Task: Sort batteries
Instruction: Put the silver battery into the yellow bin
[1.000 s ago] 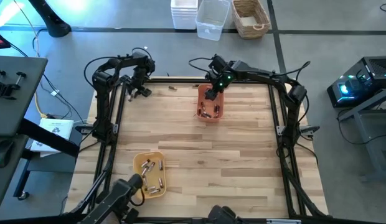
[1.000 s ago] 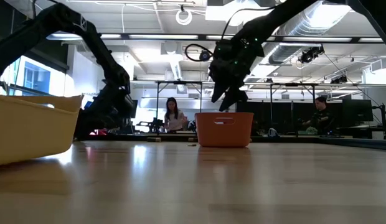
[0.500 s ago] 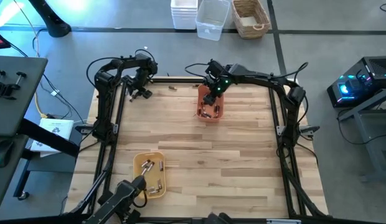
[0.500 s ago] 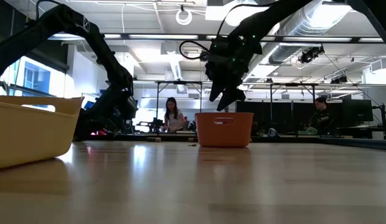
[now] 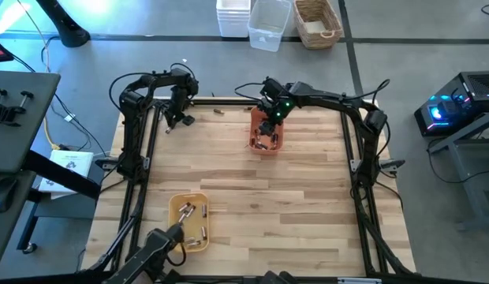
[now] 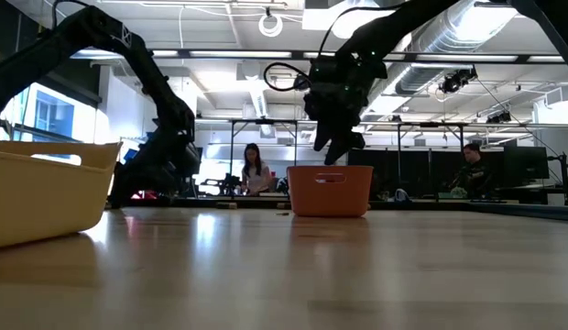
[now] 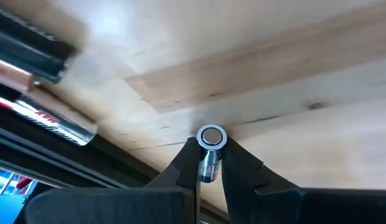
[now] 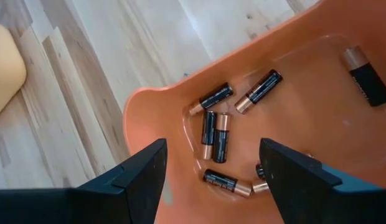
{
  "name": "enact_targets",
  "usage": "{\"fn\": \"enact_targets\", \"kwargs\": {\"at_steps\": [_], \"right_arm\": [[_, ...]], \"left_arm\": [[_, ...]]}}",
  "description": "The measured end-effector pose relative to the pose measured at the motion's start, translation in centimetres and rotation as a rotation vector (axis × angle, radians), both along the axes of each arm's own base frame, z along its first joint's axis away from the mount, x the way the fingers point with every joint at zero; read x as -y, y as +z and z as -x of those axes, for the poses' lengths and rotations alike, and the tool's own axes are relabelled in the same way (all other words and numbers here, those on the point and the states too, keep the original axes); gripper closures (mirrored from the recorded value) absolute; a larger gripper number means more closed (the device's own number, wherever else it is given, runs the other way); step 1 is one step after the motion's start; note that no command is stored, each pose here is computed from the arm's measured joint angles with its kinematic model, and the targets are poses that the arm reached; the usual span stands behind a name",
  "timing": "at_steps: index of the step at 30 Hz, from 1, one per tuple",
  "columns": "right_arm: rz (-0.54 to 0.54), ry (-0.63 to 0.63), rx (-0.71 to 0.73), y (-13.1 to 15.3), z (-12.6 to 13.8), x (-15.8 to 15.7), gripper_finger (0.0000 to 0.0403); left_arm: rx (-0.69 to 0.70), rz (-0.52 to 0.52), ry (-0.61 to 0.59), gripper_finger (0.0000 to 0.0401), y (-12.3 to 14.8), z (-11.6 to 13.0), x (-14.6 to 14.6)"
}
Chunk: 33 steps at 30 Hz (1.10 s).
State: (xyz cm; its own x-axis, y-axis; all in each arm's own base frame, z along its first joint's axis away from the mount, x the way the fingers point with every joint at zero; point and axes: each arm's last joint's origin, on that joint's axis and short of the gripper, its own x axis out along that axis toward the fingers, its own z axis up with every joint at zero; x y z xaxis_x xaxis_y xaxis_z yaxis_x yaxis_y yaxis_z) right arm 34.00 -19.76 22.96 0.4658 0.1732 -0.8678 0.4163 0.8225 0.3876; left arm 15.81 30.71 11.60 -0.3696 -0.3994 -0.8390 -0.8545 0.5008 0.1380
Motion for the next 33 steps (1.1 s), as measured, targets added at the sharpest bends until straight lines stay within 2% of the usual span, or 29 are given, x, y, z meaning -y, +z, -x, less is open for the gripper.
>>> {"fn": "enact_targets", "kwargs": {"at_steps": [5, 15, 21, 27, 30, 33], "right_arm": [[0.009, 0.024, -0.002, 0.0, 0.1, 0.0, 0.0153], [0.015, 0.013, 0.001, 0.0, 0.5, 0.8, 0.0153], [0.026, 0.007, 0.007, 0.0, 1.1, 1.7, 0.0153], [0.029, -0.025, 0.018, 0.0, 2.0, 3.1, 0.0153], [0.029, -0.04, 0.021, 0.0, 2.4, 3.7, 0.0153], [0.038, -0.044, 0.027, 0.1, 2.7, 4.1, 0.0153]], "left_arm": [[0.015, 0.037, -0.011, 0.0373, 1.1, 0.5, 0.0], [0.124, -0.056, 0.018, 0.0373, 5.6, 0.7, 0.4], [0.249, -0.095, 0.035, 0.0373, 8.9, -0.3, 2.1], [0.31, -0.121, -0.026, 0.0373, 13.3, -2.3, 6.2], [0.366, -0.154, -0.079, 0.0373, 16.0, -3.8, 9.7], [0.474, -0.174, -0.079, 0.0373, 18.7, -5.0, 13.9]]}}
